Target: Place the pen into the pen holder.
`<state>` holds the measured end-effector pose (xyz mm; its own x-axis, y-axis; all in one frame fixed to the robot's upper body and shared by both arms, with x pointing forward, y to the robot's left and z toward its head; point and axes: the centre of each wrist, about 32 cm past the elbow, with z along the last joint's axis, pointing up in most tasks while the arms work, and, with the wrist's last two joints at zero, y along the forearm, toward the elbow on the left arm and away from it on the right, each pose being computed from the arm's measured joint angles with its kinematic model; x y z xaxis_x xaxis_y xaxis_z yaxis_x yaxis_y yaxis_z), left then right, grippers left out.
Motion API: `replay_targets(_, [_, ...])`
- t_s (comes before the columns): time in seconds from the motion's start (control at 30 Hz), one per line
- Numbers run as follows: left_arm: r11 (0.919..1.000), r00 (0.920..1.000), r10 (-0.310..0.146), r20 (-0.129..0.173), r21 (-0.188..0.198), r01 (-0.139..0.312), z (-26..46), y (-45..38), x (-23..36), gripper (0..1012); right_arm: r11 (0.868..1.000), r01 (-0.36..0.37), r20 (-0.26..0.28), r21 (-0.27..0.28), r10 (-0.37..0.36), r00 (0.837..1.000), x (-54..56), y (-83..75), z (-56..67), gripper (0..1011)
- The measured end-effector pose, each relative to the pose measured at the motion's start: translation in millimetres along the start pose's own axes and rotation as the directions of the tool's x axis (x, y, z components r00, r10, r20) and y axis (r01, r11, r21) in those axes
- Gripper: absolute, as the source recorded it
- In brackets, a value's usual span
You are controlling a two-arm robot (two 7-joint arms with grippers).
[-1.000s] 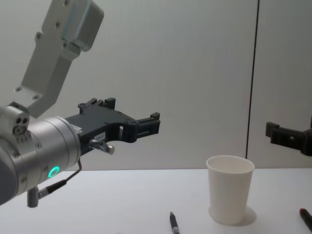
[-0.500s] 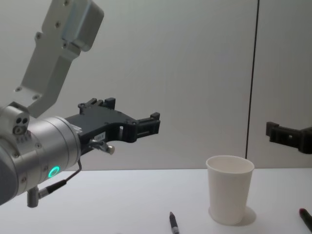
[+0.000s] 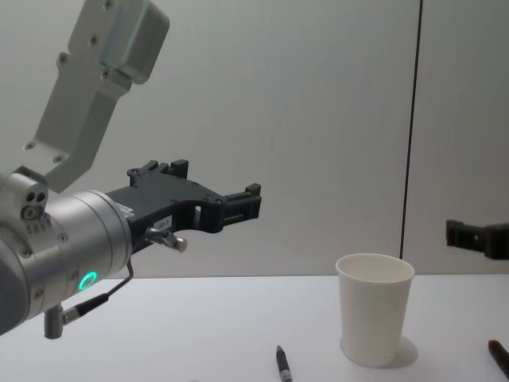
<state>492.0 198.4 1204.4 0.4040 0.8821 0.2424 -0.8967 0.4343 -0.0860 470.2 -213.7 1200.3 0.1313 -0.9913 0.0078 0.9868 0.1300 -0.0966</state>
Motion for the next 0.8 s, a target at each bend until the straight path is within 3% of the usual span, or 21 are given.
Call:
replay_targets(0.4, [1.0, 1.0, 0.0, 0.0, 0.0, 0.0, 0.0, 0.0, 0.0, 1000, 0.991, 0.072, -0.003, -0.109, -0.072, 0.997, -3.6, 24.0, -2.9, 1001])
replay_targets(0.8, [1.0, 1.0, 0.0, 0.0, 0.0, 0.0, 0.0, 0.0, 0.0, 999, 0.971, 0.129, -0.01, -0.203, -0.134, 0.991, -2.3, 45.2, -10.4, 1002])
